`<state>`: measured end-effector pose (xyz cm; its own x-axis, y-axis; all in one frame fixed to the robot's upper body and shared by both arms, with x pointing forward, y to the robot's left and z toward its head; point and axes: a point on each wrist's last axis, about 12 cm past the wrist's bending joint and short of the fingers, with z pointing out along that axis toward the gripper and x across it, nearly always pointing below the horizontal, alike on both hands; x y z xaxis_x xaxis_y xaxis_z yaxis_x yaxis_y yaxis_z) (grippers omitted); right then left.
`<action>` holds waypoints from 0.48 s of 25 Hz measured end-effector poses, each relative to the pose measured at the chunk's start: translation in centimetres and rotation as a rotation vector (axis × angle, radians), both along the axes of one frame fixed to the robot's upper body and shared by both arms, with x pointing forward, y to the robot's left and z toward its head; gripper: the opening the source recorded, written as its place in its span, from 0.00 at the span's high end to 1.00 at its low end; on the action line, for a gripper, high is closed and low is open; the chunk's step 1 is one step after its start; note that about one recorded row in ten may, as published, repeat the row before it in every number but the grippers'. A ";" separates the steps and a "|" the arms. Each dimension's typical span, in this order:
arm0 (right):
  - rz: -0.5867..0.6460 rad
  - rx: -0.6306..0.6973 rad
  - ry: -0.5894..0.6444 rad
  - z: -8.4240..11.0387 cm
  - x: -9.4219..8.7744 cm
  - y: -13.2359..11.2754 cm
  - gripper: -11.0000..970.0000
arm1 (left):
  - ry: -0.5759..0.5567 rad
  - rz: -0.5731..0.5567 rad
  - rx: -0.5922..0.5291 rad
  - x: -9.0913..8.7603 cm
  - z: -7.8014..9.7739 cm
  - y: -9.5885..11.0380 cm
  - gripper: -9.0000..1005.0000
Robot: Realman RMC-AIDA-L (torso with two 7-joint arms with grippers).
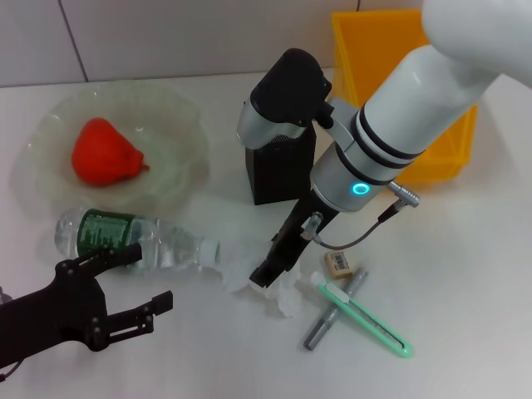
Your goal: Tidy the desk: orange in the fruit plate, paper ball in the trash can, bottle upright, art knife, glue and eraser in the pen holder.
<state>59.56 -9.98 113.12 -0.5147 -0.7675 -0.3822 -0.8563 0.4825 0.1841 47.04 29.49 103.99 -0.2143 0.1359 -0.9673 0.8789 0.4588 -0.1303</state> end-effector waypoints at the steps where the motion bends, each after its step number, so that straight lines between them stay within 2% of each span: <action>1: 0.001 0.000 0.001 0.1 0.0 0.0 0.23 | 0.000 0.000 0.000 0.0 0.0 0.0 0.14; 4: 0.001 -0.002 0.002 0.1 0.0 -0.1 0.25 | -0.001 -0.001 0.000 0.0 0.0 0.0 0.14; 12: -0.003 0.013 0.021 0.8 0.0 -0.4 0.55 | -0.001 -0.001 0.000 0.1 0.0 0.0 0.14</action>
<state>59.53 -10.42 113.87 -0.5250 -0.7611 -0.3809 -0.8507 0.4826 0.2083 47.09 29.47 104.02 -0.2132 0.1363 -0.9675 0.8795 0.4581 -0.1293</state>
